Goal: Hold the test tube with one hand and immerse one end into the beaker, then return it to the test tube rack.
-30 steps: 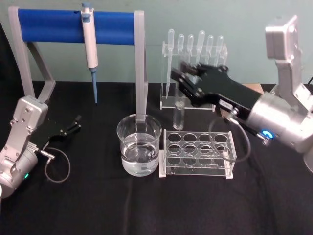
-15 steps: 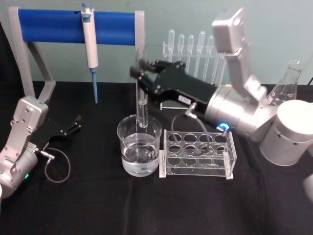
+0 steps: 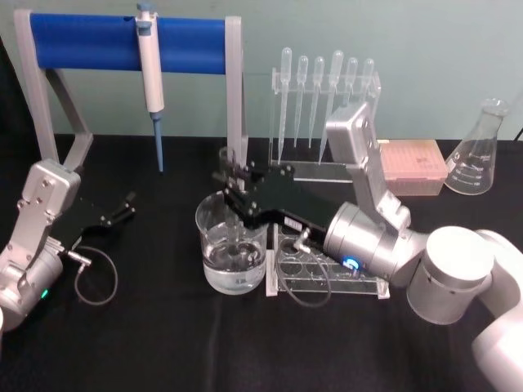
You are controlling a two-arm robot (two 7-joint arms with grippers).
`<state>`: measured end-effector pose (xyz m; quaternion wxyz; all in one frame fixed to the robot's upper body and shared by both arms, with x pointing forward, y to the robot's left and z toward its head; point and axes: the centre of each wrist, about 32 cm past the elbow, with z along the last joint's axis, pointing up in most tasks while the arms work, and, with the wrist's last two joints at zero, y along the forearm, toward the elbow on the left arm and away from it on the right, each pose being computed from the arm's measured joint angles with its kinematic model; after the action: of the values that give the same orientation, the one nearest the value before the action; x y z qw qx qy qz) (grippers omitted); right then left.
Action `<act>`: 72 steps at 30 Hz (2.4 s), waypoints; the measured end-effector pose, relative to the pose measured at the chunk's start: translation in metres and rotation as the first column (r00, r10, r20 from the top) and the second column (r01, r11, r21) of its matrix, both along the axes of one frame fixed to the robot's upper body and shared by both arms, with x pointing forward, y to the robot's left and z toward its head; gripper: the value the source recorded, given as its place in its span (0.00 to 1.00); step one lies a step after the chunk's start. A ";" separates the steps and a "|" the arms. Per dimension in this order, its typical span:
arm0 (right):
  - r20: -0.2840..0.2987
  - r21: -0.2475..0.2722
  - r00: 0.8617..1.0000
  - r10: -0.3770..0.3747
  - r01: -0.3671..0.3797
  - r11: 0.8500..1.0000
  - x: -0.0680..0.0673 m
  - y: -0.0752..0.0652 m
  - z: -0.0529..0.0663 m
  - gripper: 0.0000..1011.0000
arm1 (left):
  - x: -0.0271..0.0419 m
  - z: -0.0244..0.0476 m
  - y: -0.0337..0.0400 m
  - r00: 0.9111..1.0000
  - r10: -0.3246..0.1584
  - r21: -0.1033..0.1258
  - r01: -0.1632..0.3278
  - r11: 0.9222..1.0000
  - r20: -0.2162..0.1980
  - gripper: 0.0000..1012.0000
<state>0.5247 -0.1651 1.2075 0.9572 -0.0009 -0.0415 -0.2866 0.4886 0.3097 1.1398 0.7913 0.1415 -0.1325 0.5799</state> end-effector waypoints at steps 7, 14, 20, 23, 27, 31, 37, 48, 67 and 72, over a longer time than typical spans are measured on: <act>-0.010 -0.012 1.000 -0.010 0.010 1.000 -0.002 -0.001 -0.013 0.22 | 0.0000 0.0000 0.0000 1.000 0.000 0.000 0.000 1.000 0.000 0.99; -0.011 -0.005 1.000 -0.014 0.014 1.000 -0.003 -0.001 -0.015 0.22 | 0.0000 0.0000 0.0000 1.000 0.000 0.000 0.000 1.000 0.000 0.99; -0.011 -0.006 1.000 -0.013 0.013 1.000 -0.003 -0.001 -0.015 0.22 | 0.0000 0.0000 0.0000 1.000 0.000 0.000 0.000 1.000 0.000 0.99; -0.011 -0.007 1.000 -0.013 0.013 1.000 -0.003 -0.001 -0.015 0.22 | 0.0000 0.0000 0.0000 1.000 0.000 0.000 0.000 1.000 0.000 0.99; -0.011 -0.007 1.000 -0.013 0.013 1.000 -0.003 -0.001 -0.015 0.22 | 0.0000 0.0000 0.0000 1.000 0.000 0.000 0.000 1.000 0.000 0.99; -0.011 -0.007 1.000 -0.013 0.013 1.000 -0.003 -0.001 -0.015 0.22 | 0.0000 0.0000 0.0000 1.000 0.000 0.000 0.000 1.000 0.000 0.99; -0.010 -0.008 1.000 -0.012 0.012 1.000 -0.003 -0.001 -0.015 0.22 | 0.0000 0.0000 0.0000 1.000 0.000 0.000 0.000 1.000 0.000 0.99; -0.010 -0.009 1.000 -0.012 0.012 1.000 -0.002 -0.001 -0.015 0.22 | 0.0000 0.0000 0.0000 1.000 0.000 0.000 0.000 1.000 0.000 0.99; -0.010 -0.008 1.000 -0.012 0.012 1.000 -0.003 -0.001 -0.015 0.22 | 0.0000 0.0000 0.0000 1.000 0.000 0.000 0.000 1.000 0.000 0.99; -0.010 -0.008 1.000 -0.012 0.012 1.000 -0.003 -0.001 -0.015 0.22 | 0.0000 0.0000 0.0000 1.000 0.000 0.000 0.000 1.000 0.000 0.99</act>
<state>0.5222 -0.1661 1.1929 0.9556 -0.0067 -0.0377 -0.2923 0.4886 0.3097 1.1398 0.7913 0.1415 -0.1325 0.5799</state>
